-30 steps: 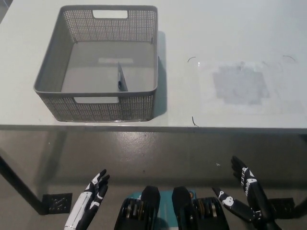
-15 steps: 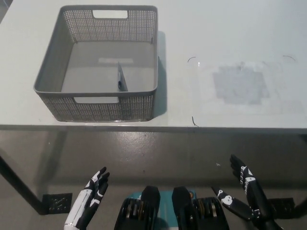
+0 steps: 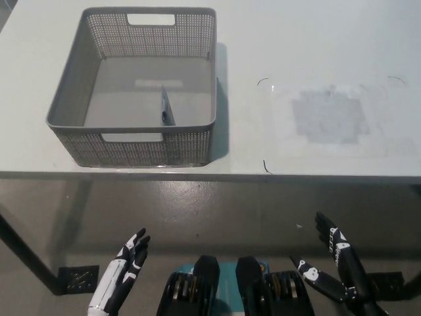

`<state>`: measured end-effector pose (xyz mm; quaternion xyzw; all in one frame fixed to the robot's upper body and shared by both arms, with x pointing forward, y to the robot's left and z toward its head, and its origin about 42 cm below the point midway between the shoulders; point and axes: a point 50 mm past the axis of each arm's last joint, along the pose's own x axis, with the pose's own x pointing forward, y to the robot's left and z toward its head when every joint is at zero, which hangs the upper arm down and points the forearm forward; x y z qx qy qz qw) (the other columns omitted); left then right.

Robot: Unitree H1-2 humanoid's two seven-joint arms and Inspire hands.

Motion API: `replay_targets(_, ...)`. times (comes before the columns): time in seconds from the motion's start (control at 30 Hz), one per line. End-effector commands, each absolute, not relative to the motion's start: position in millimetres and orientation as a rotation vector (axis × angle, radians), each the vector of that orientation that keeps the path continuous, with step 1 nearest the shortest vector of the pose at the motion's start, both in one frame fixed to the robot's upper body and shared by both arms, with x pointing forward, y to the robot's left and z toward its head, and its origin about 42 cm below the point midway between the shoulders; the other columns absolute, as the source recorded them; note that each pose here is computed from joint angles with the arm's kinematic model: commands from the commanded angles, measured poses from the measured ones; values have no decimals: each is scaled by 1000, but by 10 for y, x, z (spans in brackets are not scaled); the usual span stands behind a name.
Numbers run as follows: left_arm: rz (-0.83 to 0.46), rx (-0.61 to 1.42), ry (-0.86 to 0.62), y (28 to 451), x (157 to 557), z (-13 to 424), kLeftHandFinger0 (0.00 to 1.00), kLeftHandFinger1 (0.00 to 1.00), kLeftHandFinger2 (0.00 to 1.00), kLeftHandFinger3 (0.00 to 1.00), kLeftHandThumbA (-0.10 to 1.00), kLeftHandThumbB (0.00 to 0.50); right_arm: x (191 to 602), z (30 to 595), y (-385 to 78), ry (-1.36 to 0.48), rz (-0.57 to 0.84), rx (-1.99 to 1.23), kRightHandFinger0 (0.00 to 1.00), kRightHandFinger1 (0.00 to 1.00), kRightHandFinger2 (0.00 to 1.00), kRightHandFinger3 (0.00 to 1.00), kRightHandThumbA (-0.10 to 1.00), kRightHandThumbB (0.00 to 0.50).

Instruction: Use the right hand to pick up a shampoo and place it into a container on the left side

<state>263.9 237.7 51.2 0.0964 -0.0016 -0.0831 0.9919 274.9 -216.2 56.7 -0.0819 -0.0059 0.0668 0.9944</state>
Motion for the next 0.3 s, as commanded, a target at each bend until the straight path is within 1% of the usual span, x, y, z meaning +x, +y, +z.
replay_targets(0.0, -147, 201, -50, 2425, 2714, 603, 1000, 1000, 1000, 1000, 927, 89, 2870, 696, -2126, -57, 151, -154, 997, 1000, 1000, 1000, 761, 238)
replay_targets(0.03, -148, 204, -54, 2428, 2721, 608, 1000, 1000, 1000, 1000, 928, 86, 2874, 698, -2123, -48, 153, -127, 994, 1000, 1000, 1000, 747, 219)
replay_targets(0.07, -148, 206, -57, 2432, 2729, 612, 1000, 1000, 1000, 1000, 929, 85, 2880, 700, -2120, -46, 154, -118, 993, 1000, 1000, 1000, 744, 219)
replay_targets(0.1, -147, 205, -57, 2430, 2731, 613, 1000, 1000, 1000, 1000, 929, 90, 2883, 705, -2121, -38, 155, -104, 1000, 1000, 1000, 1000, 739, 192)
replay_targets(0.2, -145, 205, -55, 2426, 2738, 609, 1000, 1000, 1000, 1000, 935, 94, 2898, 716, -2126, -18, 162, -37, 1000, 1000, 1000, 1000, 757, 192)
replay_targets(0.23, -145, 204, -53, 2426, 2737, 611, 1000, 1000, 1000, 1000, 939, 101, 2911, 713, -2127, -9, 165, 15, 1000, 1000, 1000, 1000, 750, 181)
replay_targets(0.27, -145, 204, -53, 2426, 2737, 611, 1000, 1000, 1000, 1000, 939, 101, 2911, 713, -2127, -9, 165, 15, 1000, 1000, 1000, 1000, 750, 181)
